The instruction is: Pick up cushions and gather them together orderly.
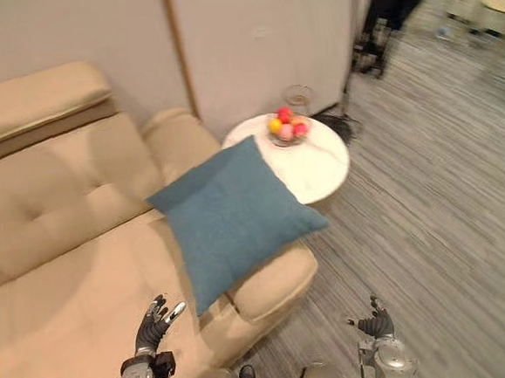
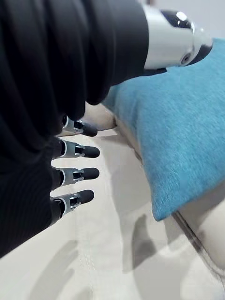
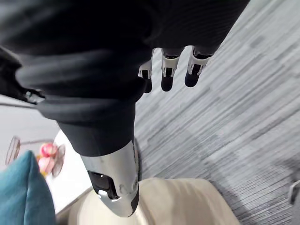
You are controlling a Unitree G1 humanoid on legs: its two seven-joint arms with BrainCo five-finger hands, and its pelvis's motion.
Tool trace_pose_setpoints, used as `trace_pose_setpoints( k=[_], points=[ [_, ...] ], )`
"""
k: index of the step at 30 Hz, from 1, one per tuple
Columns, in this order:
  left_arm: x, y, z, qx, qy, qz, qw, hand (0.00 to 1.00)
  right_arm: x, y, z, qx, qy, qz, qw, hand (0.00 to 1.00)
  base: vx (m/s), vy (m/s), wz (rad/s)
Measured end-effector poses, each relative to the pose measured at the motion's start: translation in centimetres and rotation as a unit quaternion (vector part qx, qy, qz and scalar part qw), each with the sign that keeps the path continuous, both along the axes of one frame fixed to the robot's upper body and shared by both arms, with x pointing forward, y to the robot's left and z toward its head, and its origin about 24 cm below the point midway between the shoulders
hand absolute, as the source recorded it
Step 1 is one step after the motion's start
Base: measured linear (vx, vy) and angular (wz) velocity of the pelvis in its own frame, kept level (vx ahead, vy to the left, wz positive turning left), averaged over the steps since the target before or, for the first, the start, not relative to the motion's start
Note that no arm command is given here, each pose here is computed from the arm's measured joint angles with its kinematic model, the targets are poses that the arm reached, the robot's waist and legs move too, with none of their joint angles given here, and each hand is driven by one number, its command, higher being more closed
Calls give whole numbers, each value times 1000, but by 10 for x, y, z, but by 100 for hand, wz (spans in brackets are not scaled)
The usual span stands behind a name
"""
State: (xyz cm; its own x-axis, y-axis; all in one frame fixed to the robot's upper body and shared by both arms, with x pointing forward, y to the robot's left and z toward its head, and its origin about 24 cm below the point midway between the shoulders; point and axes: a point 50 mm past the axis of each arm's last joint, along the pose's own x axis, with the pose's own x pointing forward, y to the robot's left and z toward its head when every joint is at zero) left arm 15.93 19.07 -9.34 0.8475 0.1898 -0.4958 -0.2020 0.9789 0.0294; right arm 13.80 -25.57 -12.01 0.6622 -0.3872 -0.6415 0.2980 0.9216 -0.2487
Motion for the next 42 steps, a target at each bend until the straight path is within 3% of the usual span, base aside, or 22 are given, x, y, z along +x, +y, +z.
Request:
trace_pose_setpoints(
  k=[4,7,12,18,24,29,37,38,42],
  points=[
    [1,2,2,7,-3,-7,1000,0,-14,13,-8,25,12,-19,999,0,209,-303,169],
    [2,-7,4,-6,-12,-4,1000,0,7,12,7,18,-43,-14,999,0,134,-269,97],
    [4,-6,4,-5,-12,-3,1000,0,1,-7,15,4,-64,-66,996,0,-7,-101,47],
    [5,21,5,47,0,-8,999,0,17,-19,40,-30,-121,-46,991,0,16,40,-5],
    [37,26,19,66,-36,-26,997,0,35,-35,60,-76,-148,-13,986,0,21,2,-4],
    [79,23,38,80,-73,-40,993,0,98,-29,102,-105,-227,47,967,0,-44,-3,-1],
    [170,-23,106,68,-180,-102,976,0,202,21,177,-119,-323,140,928,0,-115,-29,-3],
    [182,-31,119,63,-195,-106,973,100,212,28,187,-118,-333,146,924,100,-114,-26,-1],
    [208,-59,157,37,-243,-104,964,100,235,48,217,-115,-364,156,911,100,-86,-13,0]
  ],
)
